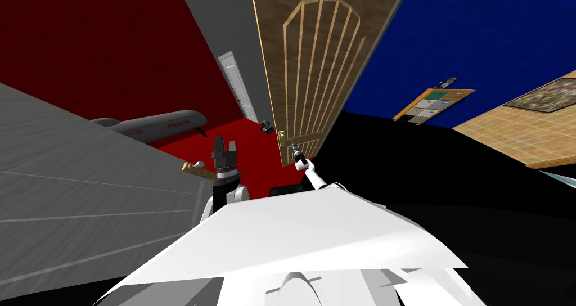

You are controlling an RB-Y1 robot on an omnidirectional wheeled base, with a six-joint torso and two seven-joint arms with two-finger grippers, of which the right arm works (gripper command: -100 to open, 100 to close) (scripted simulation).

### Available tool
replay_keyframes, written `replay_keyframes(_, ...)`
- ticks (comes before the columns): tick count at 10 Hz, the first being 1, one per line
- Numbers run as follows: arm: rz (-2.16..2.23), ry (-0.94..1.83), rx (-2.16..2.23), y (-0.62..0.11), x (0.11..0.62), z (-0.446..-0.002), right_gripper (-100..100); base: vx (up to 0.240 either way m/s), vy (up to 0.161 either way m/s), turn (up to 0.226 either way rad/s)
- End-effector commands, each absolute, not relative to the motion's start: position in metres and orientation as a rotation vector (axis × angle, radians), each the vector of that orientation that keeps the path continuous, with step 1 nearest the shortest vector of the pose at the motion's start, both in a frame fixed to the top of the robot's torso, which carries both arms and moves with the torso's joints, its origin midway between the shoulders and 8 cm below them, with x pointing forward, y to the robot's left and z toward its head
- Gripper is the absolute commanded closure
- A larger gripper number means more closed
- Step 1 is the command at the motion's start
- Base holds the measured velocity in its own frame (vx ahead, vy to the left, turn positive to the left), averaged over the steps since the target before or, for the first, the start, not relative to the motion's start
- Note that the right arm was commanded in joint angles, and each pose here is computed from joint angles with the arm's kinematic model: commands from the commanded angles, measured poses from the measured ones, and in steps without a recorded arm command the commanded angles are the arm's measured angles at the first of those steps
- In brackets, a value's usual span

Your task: Push the door open

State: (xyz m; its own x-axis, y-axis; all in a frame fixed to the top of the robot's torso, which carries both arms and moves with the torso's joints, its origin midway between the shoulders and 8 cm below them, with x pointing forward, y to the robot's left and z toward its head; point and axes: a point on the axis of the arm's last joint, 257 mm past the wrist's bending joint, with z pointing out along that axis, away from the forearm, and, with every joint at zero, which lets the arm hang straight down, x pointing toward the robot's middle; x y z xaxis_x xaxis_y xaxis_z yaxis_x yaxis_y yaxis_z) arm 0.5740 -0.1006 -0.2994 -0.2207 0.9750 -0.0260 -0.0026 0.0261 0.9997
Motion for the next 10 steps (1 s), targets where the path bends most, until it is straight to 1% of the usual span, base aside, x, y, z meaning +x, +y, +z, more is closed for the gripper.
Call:
replay_keyframes(1,1.373,1.381,1.087,-0.085,0.572,-0.297,-100,-0.160,0.090,-0.010)
replay_keyframes(2,1.365,1.381,1.082,-0.092,0.572,-0.297,-100,-0.069,0.047,-0.008)
replay_keyframes(3,1.337,1.387,1.067,-0.106,0.573,-0.299,-100,0.100,-0.032,0.024)
replay_keyframes(5,1.318,1.388,1.055,-0.116,0.574,-0.300,-100,0.184,-0.045,0.021)
replay_keyframes(6,1.312,1.388,1.051,-0.119,0.575,-0.300,-100,0.216,0.026,0.017)
replay_keyframes(8,1.311,1.384,1.051,-0.120,0.575,-0.300,-100,0.188,0.068,0.009)
replay_keyframes(10,1.322,1.377,1.058,-0.114,0.574,-0.299,-100,0.180,0.110,0.013)
